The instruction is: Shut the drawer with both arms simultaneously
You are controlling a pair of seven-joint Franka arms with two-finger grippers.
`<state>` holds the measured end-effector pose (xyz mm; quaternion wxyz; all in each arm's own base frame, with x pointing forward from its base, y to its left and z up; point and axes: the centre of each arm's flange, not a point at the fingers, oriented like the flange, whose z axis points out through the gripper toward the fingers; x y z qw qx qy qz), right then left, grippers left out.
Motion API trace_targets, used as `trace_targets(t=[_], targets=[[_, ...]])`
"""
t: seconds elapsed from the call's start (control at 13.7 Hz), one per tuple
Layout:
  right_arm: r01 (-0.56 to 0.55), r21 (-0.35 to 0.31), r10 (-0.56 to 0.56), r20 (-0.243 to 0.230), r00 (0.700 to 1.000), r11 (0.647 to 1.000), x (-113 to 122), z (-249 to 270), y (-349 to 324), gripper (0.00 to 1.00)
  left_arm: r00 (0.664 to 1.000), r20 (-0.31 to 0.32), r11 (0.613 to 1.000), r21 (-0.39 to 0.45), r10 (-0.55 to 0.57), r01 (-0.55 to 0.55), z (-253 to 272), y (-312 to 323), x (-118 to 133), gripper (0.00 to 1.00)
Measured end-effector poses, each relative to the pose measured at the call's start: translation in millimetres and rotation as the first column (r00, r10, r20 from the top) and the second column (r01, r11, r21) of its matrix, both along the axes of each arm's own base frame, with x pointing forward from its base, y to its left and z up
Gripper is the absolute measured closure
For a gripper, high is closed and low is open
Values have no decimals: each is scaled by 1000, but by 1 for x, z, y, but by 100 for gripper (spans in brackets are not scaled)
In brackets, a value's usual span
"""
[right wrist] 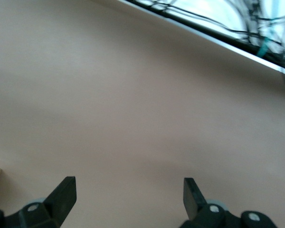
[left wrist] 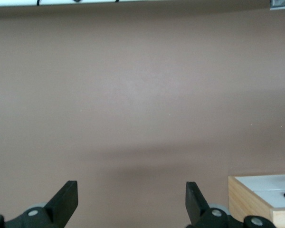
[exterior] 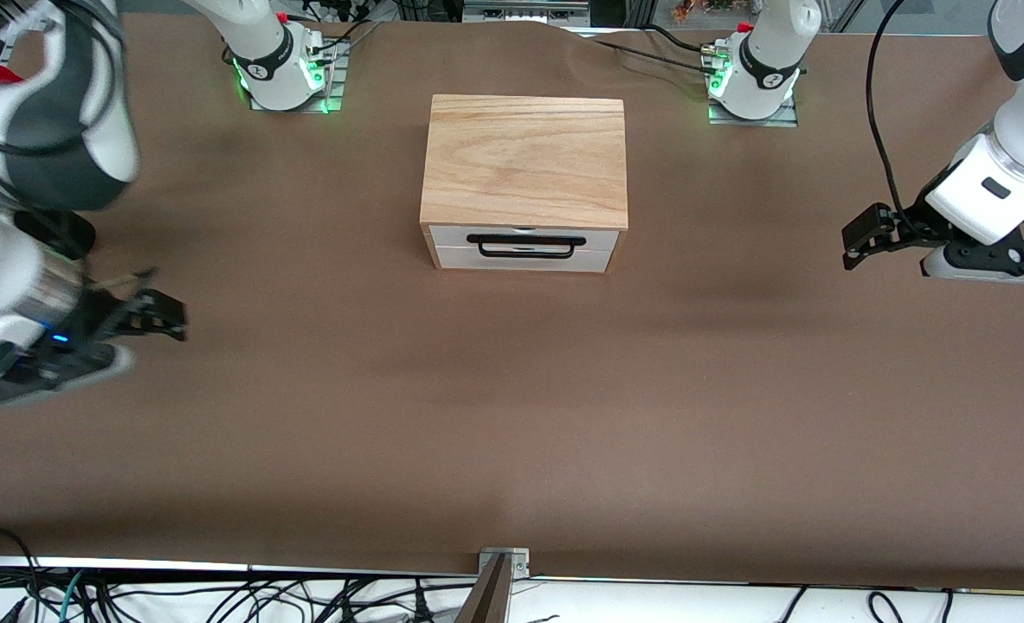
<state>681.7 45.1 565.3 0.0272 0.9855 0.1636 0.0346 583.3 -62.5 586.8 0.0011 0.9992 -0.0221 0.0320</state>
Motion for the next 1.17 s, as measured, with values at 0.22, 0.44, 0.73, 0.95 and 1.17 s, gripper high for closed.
trace_targets(t=[0.22,0.44,0.73,0.95,1.17], targets=[[23,33,-24,26,999,999,-27,36,-33,0,1000,-16,1000,2,4,-4,-2,2,-2,0],[66,45,-66,14,998,997,-45,41,-30,0,1000,-17,1000,2,4,-4,-2,2,-2,0],[128,58,-128,-10,992,990,-56,24,-18,0,1000,-13,1000,2,4,-4,0,2,-2,0],[112,53,-111,-31,993,992,-58,13,-5,0,1000,-10,1000,1,4,-4,1,2,-1,0],[112,49,-111,-35,993,992,-58,11,-6,0,1000,-10,1000,1,4,-4,1,2,-1,0]])
